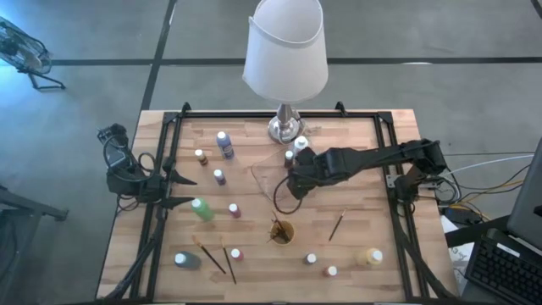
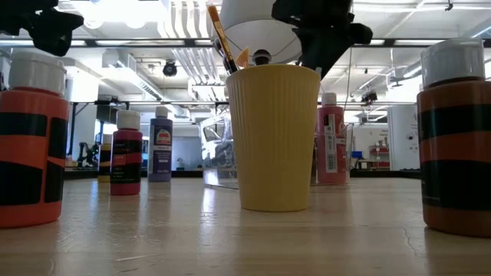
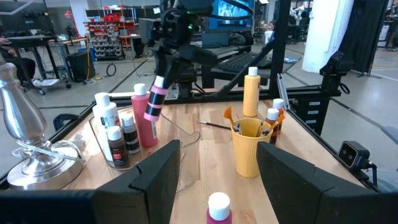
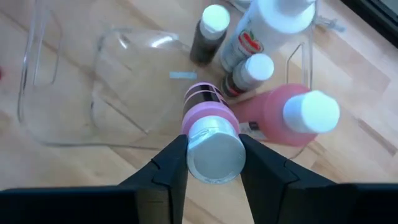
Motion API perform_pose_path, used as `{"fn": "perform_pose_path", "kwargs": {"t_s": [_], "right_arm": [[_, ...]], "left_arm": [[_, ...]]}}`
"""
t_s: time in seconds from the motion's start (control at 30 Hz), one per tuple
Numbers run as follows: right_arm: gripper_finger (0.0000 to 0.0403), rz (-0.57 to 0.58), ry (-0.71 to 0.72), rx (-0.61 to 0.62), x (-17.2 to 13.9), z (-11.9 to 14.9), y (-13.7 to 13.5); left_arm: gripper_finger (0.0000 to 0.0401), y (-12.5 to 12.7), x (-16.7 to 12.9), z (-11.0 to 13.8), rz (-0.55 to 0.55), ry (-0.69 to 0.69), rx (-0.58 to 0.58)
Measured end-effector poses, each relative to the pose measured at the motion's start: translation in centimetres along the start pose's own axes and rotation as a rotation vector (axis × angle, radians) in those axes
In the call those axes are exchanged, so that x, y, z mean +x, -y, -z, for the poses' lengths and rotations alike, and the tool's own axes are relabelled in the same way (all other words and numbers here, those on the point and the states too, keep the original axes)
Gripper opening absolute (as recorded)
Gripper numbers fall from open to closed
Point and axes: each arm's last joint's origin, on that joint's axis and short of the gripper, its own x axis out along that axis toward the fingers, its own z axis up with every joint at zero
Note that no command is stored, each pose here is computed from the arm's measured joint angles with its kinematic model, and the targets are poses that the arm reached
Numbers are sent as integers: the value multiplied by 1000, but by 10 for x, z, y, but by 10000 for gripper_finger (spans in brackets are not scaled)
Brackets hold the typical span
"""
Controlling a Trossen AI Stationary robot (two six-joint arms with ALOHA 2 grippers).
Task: Pick & Place Paint Supplies
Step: Put the light pink bottle into the transparent bin
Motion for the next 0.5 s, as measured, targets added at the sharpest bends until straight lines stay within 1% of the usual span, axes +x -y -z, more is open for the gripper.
{"fn": "perform_pose_path", "kwargs": {"t_s": [0.13,0.33,0.5], "right_arm": [[125,1,-4,23,5,-6,2],[114,14,-45,18,17,-5,0],[122,24,-53,21,22,-5,-3]], "left_arm": [[218,0,0,0,0,0,0],[218,0,0,0,0,0,0],[218,0,0,0,0,0,0]]}}
